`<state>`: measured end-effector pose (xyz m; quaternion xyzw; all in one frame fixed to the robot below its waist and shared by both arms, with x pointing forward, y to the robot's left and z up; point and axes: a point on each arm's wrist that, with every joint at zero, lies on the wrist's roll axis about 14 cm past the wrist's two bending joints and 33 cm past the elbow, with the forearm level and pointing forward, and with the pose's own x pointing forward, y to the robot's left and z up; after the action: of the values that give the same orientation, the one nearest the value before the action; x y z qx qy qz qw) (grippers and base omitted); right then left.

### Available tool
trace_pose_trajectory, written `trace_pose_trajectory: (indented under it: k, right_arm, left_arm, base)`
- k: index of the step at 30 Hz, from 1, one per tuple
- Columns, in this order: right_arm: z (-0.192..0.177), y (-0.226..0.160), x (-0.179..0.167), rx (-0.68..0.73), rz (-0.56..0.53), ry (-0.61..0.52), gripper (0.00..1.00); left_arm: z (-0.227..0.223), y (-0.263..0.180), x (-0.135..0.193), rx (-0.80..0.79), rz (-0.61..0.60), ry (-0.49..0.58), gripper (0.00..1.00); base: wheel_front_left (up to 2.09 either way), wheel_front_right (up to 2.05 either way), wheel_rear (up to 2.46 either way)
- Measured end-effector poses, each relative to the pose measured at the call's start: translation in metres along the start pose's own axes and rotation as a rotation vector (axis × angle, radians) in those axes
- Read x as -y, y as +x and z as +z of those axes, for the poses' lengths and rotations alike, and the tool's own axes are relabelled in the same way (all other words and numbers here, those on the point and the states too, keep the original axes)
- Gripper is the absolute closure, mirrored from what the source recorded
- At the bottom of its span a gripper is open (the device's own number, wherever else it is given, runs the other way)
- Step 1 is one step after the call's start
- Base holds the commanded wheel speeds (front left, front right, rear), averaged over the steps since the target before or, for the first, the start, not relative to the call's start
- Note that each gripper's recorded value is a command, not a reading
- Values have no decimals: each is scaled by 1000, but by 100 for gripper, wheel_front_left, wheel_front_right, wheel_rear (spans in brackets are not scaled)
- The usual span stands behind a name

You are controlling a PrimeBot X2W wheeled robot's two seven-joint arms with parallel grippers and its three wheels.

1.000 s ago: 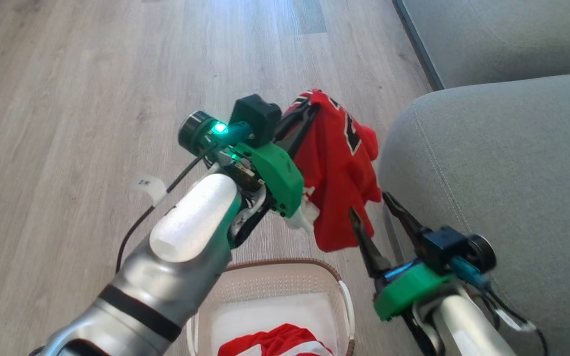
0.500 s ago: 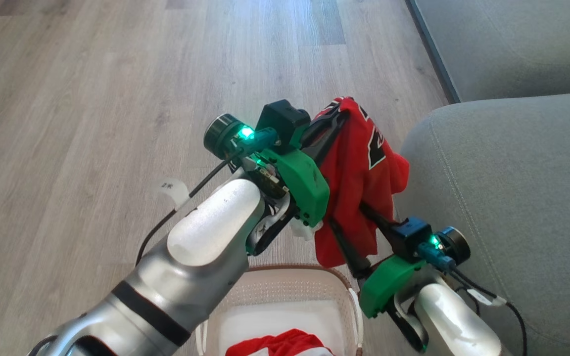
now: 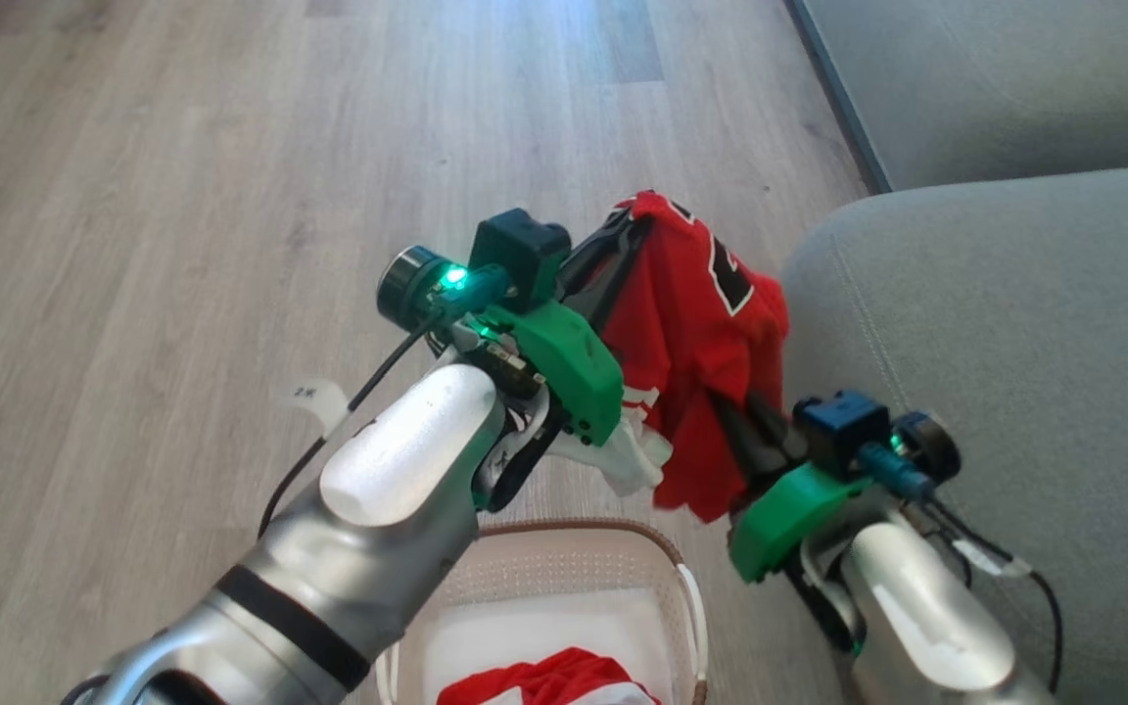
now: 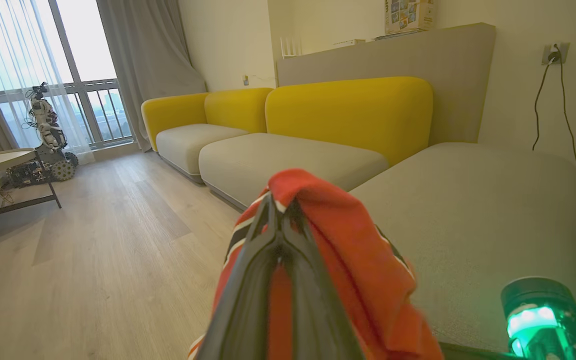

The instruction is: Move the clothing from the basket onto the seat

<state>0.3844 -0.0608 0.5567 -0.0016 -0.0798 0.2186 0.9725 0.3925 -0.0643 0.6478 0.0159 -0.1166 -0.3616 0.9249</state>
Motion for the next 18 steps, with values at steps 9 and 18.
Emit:
trace_pose_trajectory:
  k: [9, 18]
  right_arm:
    - [39, -5, 58, 101, -156, -92, 100]
    - [67, -46, 123, 155, -345, -192, 100]
  left_arm:
    - [-31, 3, 8, -32, -15, -56, 0]
    - [-57, 14, 47, -78, -122, -112, 0]
  base:
    - [0, 0, 0]
    - [0, 0, 0]
